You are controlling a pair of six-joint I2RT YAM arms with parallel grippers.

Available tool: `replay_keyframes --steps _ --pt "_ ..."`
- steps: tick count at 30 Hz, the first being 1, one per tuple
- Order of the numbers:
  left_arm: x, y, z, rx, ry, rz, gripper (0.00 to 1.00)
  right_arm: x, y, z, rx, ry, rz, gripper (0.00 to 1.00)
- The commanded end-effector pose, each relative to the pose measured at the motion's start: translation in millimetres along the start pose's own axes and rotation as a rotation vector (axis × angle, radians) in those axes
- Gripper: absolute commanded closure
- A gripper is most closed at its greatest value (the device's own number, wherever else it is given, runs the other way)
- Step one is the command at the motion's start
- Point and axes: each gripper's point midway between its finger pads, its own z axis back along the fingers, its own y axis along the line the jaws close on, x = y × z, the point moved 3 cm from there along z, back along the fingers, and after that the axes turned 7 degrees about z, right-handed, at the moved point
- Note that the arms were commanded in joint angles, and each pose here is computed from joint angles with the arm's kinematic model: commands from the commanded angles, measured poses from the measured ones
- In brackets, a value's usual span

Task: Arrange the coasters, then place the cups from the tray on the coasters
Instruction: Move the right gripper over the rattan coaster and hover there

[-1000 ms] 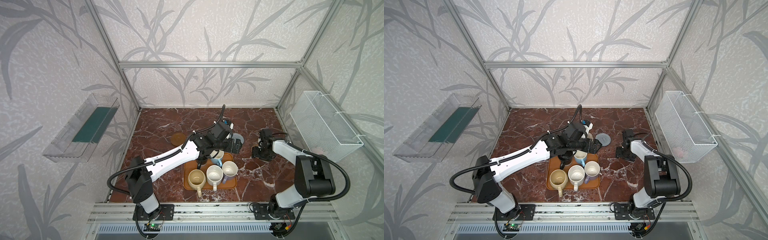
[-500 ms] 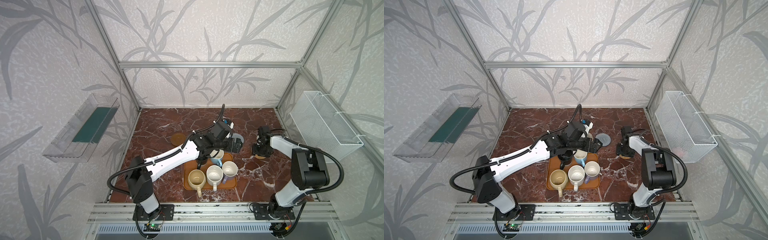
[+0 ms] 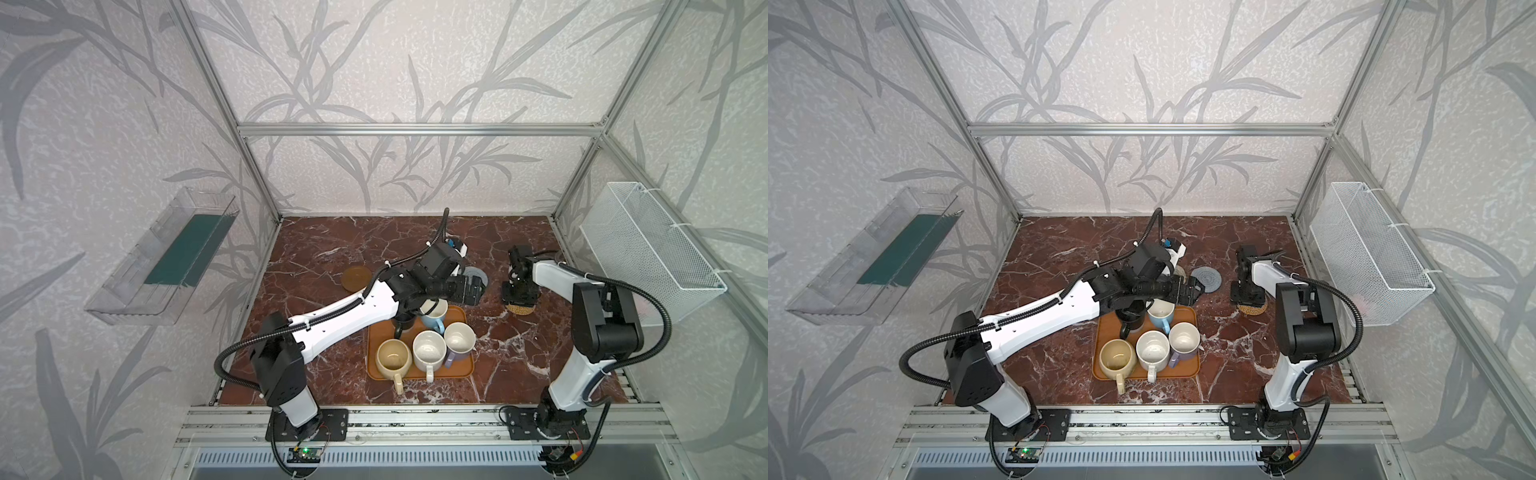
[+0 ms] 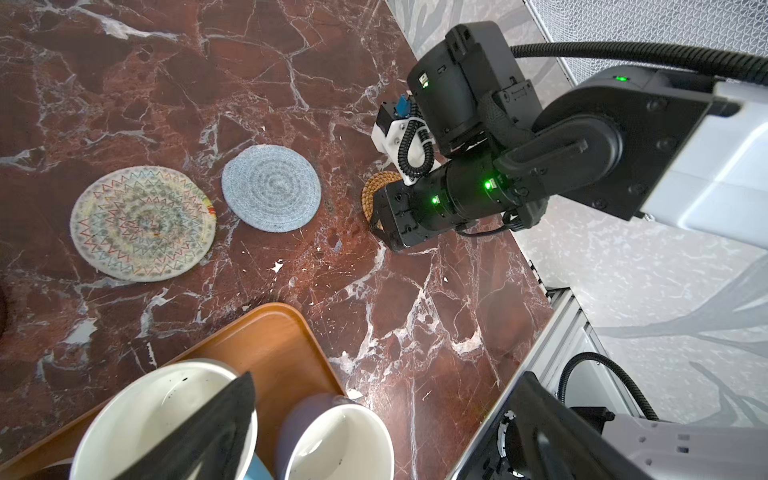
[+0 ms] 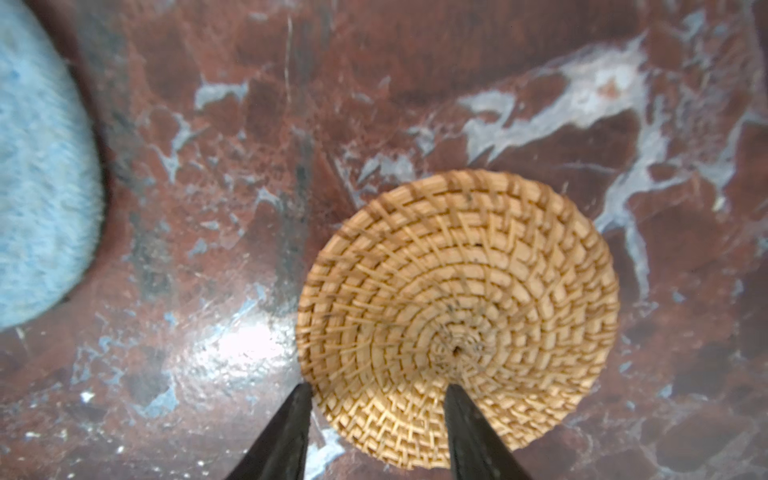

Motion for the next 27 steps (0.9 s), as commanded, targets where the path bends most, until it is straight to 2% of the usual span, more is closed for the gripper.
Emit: replay_keyframes --steps 1,27 --pt "3.4 0.1 6.7 -0.012 -0.02 -0.002 0.01 -3.5 4.7 -13.4 0.024 0.067 0.022 0.5" --pt "10.3 7.5 11.8 -0.022 -0.032 0.045 0.01 58.6 19.2 -29.8 0.082 0.053 0.042 0.53"
